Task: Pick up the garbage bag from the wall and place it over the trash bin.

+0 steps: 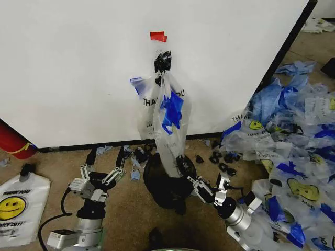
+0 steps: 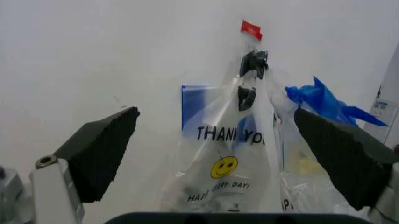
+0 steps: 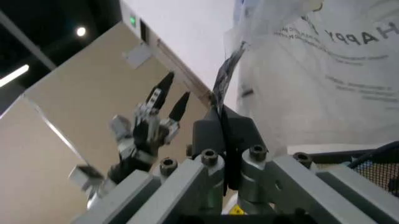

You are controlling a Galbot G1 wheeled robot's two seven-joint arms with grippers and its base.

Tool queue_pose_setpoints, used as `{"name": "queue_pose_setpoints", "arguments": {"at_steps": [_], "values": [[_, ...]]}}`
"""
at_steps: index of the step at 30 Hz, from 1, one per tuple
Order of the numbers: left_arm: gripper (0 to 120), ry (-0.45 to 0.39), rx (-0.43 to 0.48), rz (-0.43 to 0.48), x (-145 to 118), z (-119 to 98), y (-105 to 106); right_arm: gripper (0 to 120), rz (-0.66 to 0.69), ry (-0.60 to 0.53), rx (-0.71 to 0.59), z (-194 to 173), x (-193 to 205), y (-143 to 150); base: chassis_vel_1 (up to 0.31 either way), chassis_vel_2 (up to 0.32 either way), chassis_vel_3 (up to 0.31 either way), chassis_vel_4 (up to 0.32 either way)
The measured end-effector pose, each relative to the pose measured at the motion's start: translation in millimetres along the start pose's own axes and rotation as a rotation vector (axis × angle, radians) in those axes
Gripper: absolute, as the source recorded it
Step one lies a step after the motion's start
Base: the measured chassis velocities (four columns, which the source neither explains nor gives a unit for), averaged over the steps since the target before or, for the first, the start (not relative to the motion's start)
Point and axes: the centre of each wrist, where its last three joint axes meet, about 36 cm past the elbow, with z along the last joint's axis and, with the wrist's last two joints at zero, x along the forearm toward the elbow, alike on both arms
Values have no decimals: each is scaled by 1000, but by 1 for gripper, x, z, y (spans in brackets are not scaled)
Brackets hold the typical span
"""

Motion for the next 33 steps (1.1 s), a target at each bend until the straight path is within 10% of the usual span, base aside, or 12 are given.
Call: {"name": "queue_pose_setpoints", "arguments": {"at_steps": [33], "values": [[99,20,62,84,-21,-13,1,0,-166,172,76,-21,24,-20,0,0,0,0]]}}
